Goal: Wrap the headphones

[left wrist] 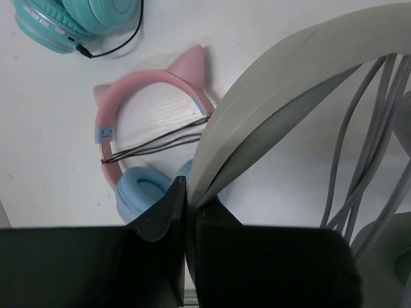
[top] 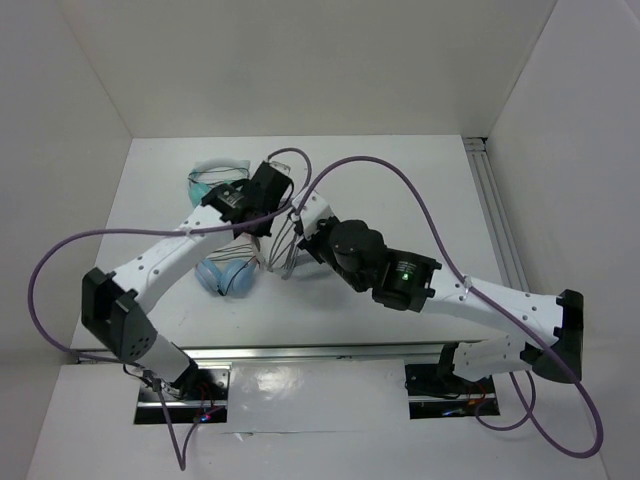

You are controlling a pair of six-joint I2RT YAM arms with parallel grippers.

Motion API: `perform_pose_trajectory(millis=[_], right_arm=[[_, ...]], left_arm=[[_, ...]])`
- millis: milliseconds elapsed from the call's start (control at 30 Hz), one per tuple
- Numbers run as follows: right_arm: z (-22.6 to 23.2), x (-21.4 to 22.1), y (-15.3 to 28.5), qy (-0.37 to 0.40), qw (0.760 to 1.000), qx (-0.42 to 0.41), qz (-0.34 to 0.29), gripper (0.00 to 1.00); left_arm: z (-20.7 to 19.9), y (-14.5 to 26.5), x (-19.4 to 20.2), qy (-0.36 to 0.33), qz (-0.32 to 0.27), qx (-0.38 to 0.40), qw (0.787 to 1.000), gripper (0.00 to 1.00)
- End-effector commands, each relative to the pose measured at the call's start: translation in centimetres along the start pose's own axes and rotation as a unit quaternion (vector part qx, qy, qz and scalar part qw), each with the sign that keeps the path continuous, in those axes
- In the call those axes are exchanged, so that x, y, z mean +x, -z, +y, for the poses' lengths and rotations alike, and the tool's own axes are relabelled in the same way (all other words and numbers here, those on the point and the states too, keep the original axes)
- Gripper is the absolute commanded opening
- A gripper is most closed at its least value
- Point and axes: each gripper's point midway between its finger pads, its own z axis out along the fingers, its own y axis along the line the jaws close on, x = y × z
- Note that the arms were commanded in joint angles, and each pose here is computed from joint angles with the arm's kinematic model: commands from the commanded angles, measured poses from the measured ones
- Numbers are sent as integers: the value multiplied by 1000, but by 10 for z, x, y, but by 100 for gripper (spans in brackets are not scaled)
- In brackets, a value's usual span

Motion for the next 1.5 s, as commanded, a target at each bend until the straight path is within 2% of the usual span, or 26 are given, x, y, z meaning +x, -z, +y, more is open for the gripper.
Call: perform_pose_trajectory(millis=[0,133,233,300,533,667,833,1067,1300,1467], right_arm=[[-31,-3,15,39,998,51,9,0],[-45,1,19,46,995,89,9,0],[-60,5,18,51,991,122,4,0],[-74,5,16,48,989,141,4,0],[-129,23,0,27,983,178,17,0],[-142,29,-8,14,985,173,15,0],[-141,35,-16,3,990,144,9,0],[-120,40,-24,-1,999,48,-10,0],[-102,39,-22,-13,998,-39,-43,3],[-87,32,-20,-39,991,-100,-83,7]], left_arm=[[-1,41,-16,2,-75,49,996,0],[8,60,1,-30,-79,51,995,0],[-4,77,15,-68,-92,76,991,0],[-11,82,29,-93,-79,85,989,0],[-20,108,58,-103,-82,125,983,0],[-4,117,59,-98,-91,97,986,0],[-3,137,50,-91,-117,117,982,0],[-18,164,16,-72,-192,160,965,0],[-9,198,-31,-16,-318,170,932,0],[-4,219,-58,10,-383,173,907,0]])
